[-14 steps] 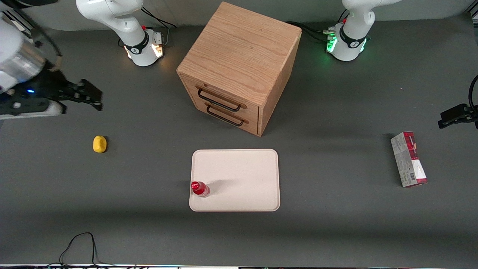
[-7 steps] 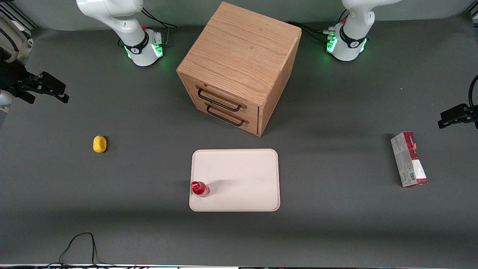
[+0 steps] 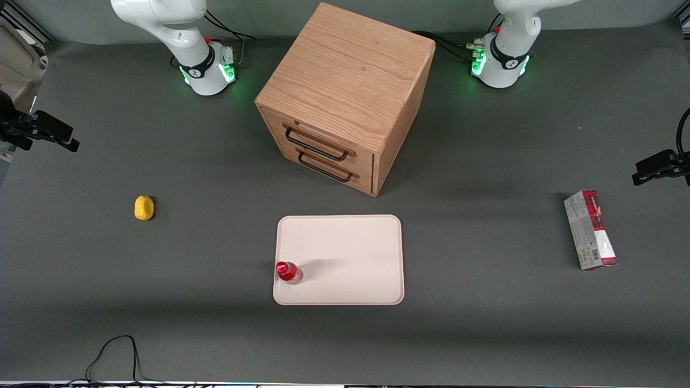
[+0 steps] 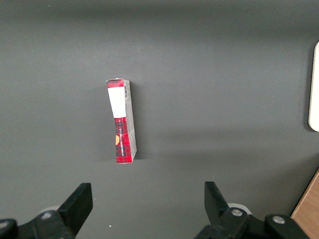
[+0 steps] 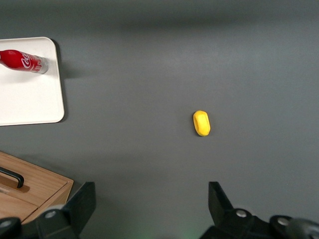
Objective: Place coke bottle on tray
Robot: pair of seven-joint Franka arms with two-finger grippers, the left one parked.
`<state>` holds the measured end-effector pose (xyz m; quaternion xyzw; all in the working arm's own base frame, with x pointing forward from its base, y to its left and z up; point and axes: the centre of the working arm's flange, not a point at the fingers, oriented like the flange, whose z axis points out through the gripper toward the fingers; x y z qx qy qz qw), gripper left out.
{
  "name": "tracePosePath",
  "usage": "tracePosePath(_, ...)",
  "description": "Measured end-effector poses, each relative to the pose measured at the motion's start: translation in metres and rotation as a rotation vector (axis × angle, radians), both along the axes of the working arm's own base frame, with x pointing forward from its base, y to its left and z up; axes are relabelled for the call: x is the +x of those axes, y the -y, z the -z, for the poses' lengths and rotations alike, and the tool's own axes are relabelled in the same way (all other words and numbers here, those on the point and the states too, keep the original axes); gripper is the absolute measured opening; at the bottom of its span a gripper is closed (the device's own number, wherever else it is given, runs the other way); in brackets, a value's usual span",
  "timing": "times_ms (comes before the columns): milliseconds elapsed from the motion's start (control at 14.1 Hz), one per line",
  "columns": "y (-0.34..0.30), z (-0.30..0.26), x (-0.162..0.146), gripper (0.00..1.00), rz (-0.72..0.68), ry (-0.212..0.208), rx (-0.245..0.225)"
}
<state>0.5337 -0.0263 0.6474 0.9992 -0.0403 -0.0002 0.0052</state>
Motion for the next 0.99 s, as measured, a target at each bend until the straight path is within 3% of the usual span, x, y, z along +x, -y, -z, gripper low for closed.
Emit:
tracePosePath(495, 0.0, 0.011, 0.02, 1.0, -0.005, 0.012, -0.003)
tracePosePath(990, 0.0, 0.01, 0.02, 1.0, -0.021, 0.005, -0.003)
